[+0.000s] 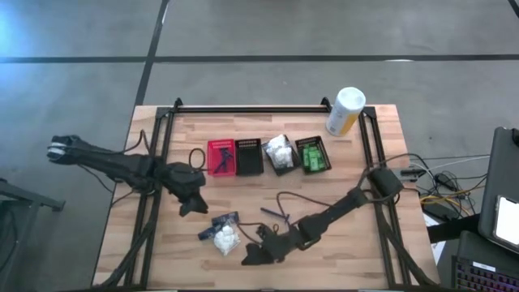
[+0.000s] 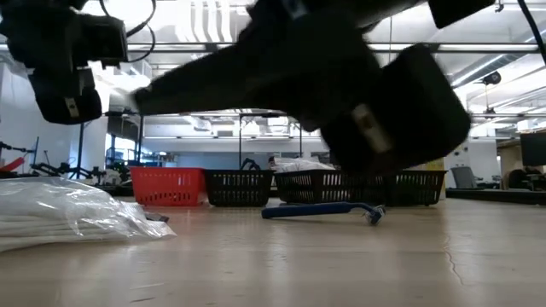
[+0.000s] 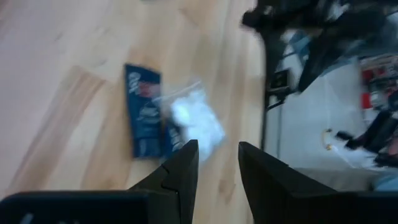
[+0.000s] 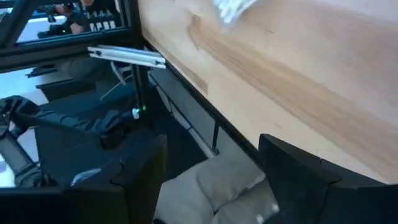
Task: Pick & Place Travel size toiletries
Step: Put the cotton pack into the middle black bin
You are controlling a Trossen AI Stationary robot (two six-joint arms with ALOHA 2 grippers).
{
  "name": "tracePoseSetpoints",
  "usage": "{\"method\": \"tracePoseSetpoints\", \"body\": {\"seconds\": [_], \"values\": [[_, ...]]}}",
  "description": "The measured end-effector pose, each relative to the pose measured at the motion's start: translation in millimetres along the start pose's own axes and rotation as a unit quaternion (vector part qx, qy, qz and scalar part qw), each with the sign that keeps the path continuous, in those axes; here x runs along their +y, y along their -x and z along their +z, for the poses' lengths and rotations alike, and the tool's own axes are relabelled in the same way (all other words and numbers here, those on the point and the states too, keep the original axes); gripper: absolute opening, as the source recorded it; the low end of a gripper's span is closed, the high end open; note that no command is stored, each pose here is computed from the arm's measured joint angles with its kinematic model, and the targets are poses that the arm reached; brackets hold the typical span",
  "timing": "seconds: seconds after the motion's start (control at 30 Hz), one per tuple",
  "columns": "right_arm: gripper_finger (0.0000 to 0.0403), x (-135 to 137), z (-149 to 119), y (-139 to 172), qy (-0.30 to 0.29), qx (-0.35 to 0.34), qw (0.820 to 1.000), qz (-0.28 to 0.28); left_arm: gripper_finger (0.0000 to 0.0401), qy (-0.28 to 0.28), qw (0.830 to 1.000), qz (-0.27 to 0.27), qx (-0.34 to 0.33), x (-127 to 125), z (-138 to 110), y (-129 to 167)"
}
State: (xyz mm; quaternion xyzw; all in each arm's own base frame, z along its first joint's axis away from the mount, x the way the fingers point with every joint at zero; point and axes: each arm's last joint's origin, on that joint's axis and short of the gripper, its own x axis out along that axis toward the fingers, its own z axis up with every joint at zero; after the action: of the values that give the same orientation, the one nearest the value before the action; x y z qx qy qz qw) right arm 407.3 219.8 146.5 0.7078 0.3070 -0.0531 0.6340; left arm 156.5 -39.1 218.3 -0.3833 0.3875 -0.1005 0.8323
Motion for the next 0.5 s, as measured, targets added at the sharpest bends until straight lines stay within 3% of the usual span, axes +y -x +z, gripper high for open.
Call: {"method": "tracePoseSetpoints", "body": {"seconds": [0.3,0.5], "values": [[0.0271,1,-1,-17,0.04,-0.024,0.998,-0.05,0.012,0.029,0.999,-0.003,0.019,-4,-3,-12],[0.0282,-1,-1,-15,0.028,-0.035,0.997,-0.066,0.012,0.015,0.999,0.016,0.038,-7,-9,-27]]}}
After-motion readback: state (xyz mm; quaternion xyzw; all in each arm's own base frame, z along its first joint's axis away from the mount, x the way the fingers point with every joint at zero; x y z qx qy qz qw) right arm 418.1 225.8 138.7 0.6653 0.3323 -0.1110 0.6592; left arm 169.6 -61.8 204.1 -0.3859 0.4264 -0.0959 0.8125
